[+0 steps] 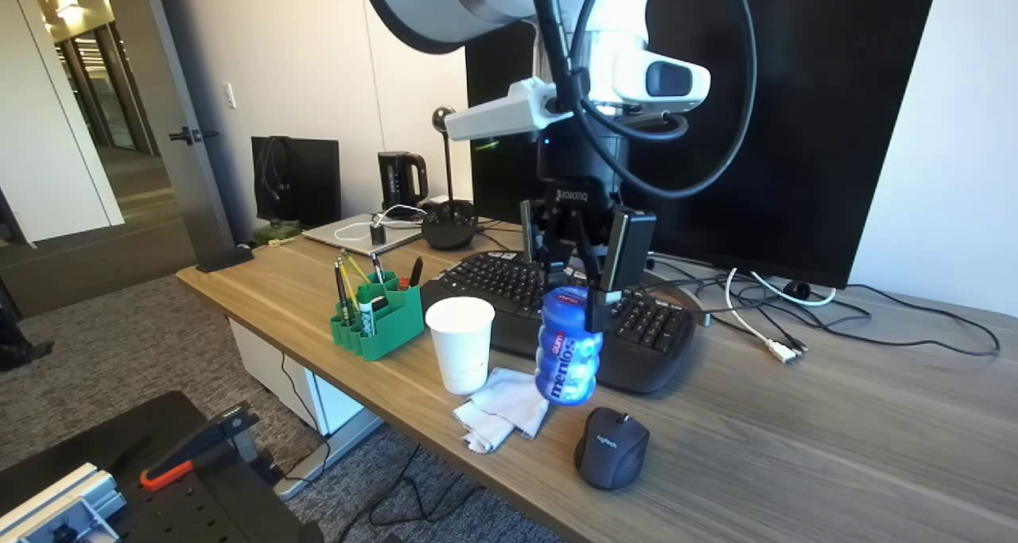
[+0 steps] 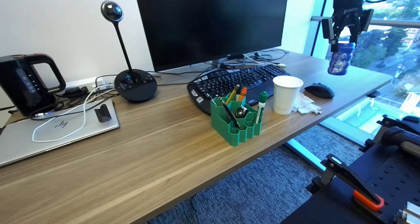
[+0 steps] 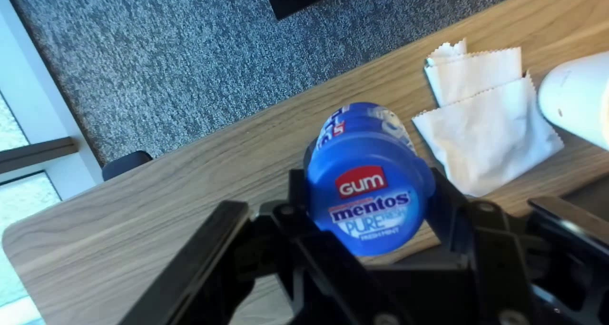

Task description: Move the blue bottle to the left

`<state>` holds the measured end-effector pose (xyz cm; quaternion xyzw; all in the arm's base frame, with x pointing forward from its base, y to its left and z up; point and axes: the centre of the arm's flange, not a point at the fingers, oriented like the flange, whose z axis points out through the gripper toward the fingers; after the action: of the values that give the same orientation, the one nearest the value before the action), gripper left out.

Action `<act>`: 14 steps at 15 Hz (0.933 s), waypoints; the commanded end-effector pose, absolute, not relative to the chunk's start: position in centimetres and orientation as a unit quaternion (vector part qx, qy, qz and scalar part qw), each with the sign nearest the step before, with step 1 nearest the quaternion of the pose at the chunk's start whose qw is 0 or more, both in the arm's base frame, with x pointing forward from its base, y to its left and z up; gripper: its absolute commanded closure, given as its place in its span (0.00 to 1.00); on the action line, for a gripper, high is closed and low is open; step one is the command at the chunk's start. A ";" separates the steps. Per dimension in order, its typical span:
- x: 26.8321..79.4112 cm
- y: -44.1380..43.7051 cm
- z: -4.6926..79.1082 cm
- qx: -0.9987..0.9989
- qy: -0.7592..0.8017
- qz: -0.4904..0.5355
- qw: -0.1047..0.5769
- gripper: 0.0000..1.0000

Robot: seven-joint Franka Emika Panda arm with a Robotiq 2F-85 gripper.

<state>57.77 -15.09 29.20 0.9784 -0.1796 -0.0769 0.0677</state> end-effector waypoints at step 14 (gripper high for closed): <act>56.7 -7.3 25.9 0.995 -0.089 0.006 0.051 0.64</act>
<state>57.43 -8.04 25.90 0.9930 -0.1049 -0.0149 0.0520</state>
